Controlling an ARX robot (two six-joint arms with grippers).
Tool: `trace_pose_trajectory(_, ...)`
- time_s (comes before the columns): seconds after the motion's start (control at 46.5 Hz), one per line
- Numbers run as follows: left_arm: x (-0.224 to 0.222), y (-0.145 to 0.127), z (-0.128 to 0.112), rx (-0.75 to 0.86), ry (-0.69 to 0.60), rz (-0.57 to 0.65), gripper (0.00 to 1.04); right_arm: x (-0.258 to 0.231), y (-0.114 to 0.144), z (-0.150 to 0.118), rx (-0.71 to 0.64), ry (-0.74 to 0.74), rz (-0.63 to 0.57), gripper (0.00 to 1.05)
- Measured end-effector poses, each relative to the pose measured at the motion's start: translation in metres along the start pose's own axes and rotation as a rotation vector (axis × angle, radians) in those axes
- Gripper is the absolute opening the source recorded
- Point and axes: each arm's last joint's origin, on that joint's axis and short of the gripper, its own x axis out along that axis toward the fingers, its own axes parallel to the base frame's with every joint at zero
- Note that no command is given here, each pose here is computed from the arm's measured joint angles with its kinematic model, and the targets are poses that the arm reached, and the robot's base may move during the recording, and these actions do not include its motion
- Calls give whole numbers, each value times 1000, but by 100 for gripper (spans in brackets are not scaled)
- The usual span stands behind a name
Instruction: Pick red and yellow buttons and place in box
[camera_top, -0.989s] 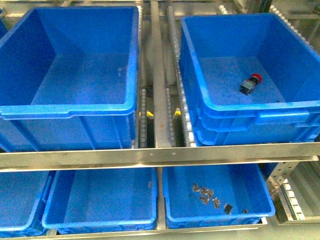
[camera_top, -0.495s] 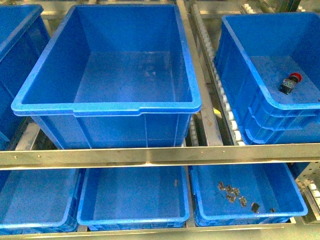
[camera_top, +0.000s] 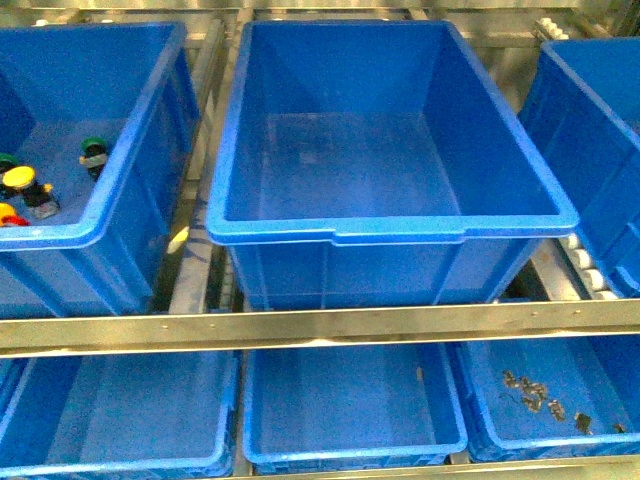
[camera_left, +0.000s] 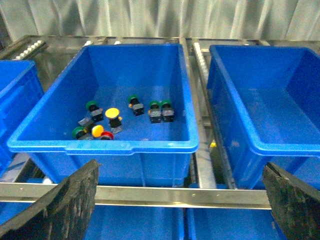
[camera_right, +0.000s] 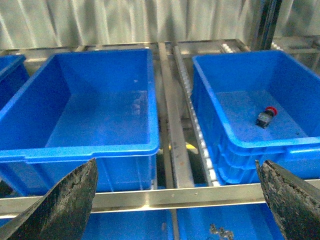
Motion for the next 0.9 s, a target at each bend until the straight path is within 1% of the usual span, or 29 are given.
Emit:
trace_pose_trajectory(0.473,0,0,0,0,0,5,97,0,0,0,0,0,15,97)
trace_pose_trajectory(0.903,0,0,0,0,0,0,97,0,0,0,0,0,4,97)
